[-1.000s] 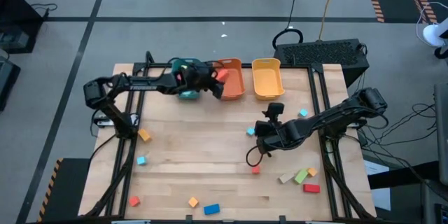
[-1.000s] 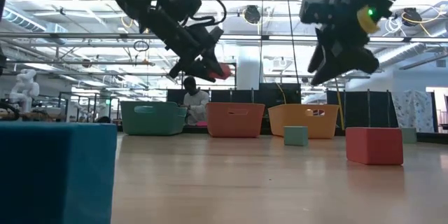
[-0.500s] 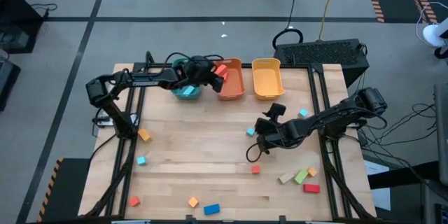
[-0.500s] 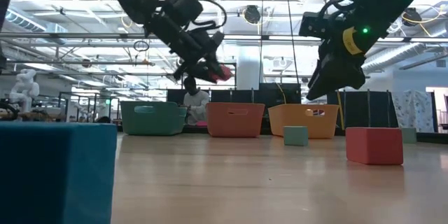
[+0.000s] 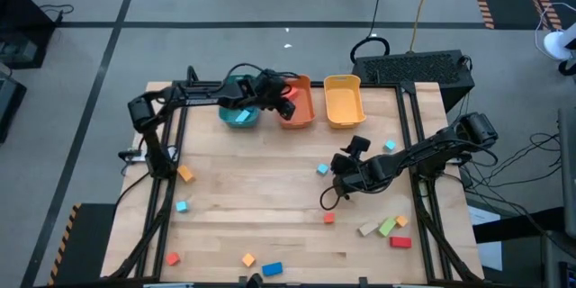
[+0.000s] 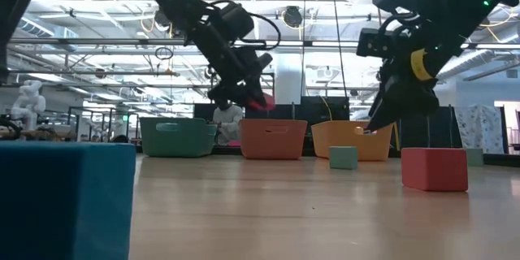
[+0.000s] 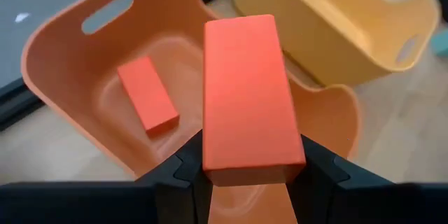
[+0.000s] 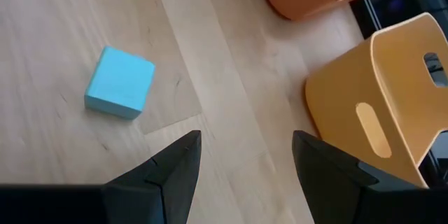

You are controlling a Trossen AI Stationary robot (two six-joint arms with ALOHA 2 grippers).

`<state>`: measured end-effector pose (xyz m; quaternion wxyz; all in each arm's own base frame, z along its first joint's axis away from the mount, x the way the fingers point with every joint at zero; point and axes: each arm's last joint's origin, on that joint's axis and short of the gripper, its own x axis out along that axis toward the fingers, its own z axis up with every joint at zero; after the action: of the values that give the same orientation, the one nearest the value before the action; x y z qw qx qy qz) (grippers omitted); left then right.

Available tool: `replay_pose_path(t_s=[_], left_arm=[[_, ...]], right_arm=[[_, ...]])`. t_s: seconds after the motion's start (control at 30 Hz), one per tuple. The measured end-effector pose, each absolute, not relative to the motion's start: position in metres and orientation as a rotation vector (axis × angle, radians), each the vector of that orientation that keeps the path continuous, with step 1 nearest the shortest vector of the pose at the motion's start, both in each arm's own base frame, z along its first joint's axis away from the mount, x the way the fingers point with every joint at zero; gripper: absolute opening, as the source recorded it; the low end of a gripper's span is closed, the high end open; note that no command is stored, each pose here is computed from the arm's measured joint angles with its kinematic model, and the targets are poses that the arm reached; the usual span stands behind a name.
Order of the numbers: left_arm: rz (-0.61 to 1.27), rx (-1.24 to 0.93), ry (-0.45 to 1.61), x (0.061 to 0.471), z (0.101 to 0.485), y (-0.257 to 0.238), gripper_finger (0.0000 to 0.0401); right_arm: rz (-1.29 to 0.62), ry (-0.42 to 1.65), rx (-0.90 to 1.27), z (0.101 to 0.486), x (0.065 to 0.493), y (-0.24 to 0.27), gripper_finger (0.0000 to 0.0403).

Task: Sort blocks by size
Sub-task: Put the orange thick rectangular block into the orange bin, then put the yellow thick rectangular block into the orange bin

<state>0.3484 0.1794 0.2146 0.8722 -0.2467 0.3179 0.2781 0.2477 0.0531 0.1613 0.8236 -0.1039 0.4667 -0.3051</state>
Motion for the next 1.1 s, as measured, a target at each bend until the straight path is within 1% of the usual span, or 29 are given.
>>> replay_pose_path(t_s=[0.27,0.43,0.57,0.63,0.77,0.83,0.93,1.1], left_arm=[[0.611,-0.516,0.783,0.353,0.206,0.193,0.0139],[0.618,-0.513,0.815,0.353,0.197,0.2,0.0139],[0.617,-0.515,0.82,0.353,0.196,0.201,0.014],[0.613,-0.506,0.817,0.353,0.197,0.201,0.0163],[0.597,-0.482,0.823,0.354,0.197,0.199,0.0239],[0.585,-0.487,0.824,0.355,0.197,0.199,0.0264],[0.554,-0.498,0.812,0.353,0.204,0.197,0.0282],[0.521,-0.454,0.801,0.339,0.238,0.183,0.0281]], right_arm=[[-0.643,1.002,-0.233,0.161,0.247,0.053,0.021],[-0.546,1.061,-0.231,0.159,0.247,0.056,0.021],[-0.529,1.071,-0.227,0.159,0.247,0.057,0.021],[-0.532,1.078,-0.229,0.159,0.246,0.057,0.021],[-0.527,1.105,-0.219,0.158,0.244,0.057,0.021],[-0.538,1.113,-0.21,0.158,0.242,0.056,0.021],[-0.546,1.122,-0.208,0.157,0.241,0.056,0.021],[-0.551,1.137,-0.225,0.157,0.239,0.055,0.021]])
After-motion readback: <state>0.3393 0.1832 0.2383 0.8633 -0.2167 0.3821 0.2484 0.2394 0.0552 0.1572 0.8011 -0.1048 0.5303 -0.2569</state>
